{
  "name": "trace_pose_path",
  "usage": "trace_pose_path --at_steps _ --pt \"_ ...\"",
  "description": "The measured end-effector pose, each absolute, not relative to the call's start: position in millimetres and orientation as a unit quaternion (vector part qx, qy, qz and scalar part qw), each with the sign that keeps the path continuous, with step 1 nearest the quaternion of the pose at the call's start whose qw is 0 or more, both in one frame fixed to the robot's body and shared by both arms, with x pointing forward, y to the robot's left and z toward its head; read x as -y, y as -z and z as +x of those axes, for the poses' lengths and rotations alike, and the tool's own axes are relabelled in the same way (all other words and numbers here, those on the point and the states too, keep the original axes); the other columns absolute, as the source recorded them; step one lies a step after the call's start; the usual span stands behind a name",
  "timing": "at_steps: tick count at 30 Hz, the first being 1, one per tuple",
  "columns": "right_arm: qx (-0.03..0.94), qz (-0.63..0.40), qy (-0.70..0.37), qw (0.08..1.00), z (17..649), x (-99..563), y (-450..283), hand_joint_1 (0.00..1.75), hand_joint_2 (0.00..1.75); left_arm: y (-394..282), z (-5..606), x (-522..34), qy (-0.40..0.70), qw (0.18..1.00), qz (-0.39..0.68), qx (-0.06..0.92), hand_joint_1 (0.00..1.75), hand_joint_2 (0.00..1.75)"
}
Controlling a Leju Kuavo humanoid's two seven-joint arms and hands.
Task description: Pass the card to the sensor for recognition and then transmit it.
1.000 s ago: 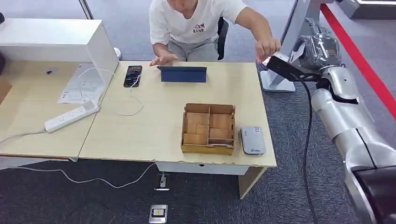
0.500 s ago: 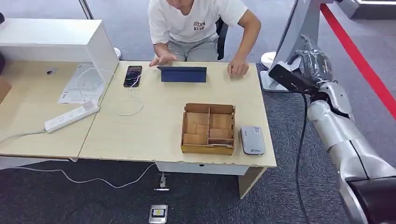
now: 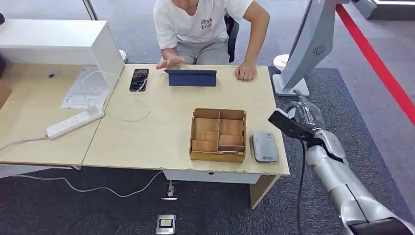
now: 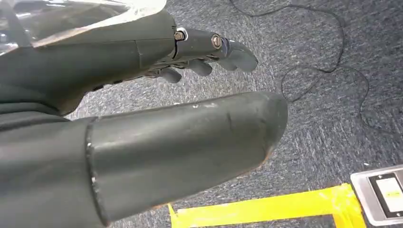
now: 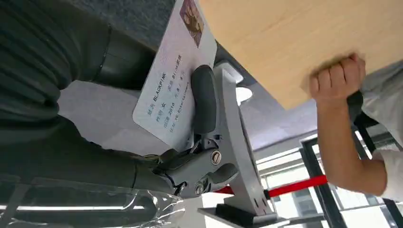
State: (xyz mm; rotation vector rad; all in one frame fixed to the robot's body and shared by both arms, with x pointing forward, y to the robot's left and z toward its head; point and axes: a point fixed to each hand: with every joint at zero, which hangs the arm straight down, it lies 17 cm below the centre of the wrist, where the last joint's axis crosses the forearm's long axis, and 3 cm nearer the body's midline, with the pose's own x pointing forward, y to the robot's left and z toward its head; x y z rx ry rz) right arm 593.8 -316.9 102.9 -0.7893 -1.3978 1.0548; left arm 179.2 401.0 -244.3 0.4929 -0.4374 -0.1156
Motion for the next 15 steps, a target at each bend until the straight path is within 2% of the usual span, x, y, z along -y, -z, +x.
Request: trace_pose_path --at_steps 15 --pt "0.57 -0.309 -0.465 0.603 563.9 306.5 -49.2 1.75 1.75 245.8 177.7 -394.6 0.053 0.946 0.24 0.21 0.0 0.0"
